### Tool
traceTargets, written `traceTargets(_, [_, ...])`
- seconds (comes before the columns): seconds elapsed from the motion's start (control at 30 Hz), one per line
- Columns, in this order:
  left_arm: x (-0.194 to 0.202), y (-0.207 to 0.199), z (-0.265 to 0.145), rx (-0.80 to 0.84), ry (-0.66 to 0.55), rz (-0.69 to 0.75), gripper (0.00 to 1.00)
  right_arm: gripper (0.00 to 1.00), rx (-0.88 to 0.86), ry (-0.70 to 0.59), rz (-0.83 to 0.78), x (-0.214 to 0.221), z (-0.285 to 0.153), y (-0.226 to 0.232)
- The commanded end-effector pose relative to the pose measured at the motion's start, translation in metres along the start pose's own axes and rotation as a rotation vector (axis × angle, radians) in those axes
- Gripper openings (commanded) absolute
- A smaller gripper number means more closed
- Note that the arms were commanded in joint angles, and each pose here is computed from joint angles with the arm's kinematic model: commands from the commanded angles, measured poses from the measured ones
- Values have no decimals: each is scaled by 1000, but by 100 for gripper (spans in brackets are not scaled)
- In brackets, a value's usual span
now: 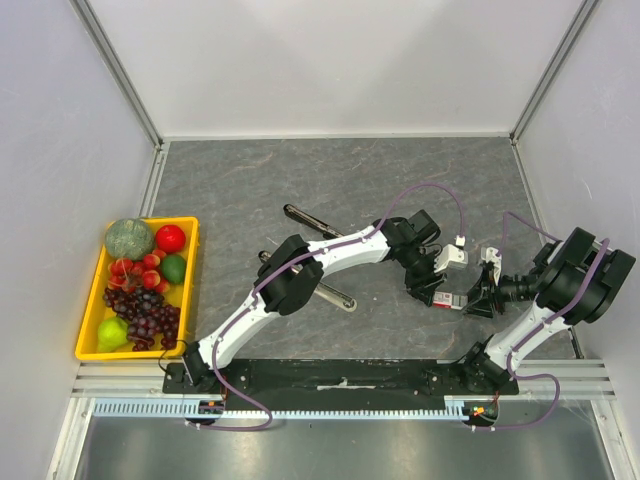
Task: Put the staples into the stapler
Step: Open the staple box at the center of the board.
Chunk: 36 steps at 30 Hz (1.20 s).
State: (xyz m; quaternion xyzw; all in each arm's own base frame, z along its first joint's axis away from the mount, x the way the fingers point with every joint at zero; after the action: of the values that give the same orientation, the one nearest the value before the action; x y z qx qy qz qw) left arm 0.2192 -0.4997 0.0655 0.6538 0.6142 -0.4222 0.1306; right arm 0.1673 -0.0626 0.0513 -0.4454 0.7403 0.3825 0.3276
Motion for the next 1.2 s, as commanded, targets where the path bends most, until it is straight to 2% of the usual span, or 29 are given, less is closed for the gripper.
traceTargets(0.0, [-7, 7, -22, -63, -1, 31, 51, 36, -64, -28, -529, -15, -5, -6])
traceTargets(0.3, [-5, 6, -22, -67, 2, 31, 51, 41, -68, -22, -527, -14, -7, -7])
traceTargets(0.43, [-6, 7, -21, -69, -1, 29, 51, 55, -71, -21, -527, -14, -6, -7])
traceTargets(0.47, [-5, 8, -21, -71, 0, 24, 51, 63, -71, -19, -528, -14, -7, -6])
traceTargets(0.53, [-6, 8, -21, -81, 1, 22, 51, 71, -69, -19, -529, -14, -6, -6])
traceTargets(0.57, [-6, 8, -21, -83, 1, 15, 51, 82, -70, -20, -530, -14, -6, -6])
traceTargets(0.67, [-3, 11, -19, -111, 5, -5, 51, 91, -65, -23, -526, -15, -5, -2])
traceTargets(0.83, [3, 15, -17, -200, 28, -19, 52, 89, -22, -3, -472, -21, -12, -4])
traceTargets(1.03, [16, 16, -27, -360, 58, -52, 54, 88, 92, 32, -299, -34, -34, -7])
traceTargets(1.17, [24, 19, -32, -478, 87, -99, 55, 78, 181, 58, -161, -46, -50, -12])
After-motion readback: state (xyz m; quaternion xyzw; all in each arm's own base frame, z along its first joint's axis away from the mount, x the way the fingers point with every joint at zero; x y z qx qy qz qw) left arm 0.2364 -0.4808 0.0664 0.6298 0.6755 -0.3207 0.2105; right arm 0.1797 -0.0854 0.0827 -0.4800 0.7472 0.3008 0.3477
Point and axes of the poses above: each gripper's point midway between its finger pads, its own z axis out along the fingers, its own y axis along the line the jaws close on, x = y × z, the point moved 6 cm from there along -z, back along the fingers, and after that the axes turned 3 degrees about -z, right-handed, at the moved point
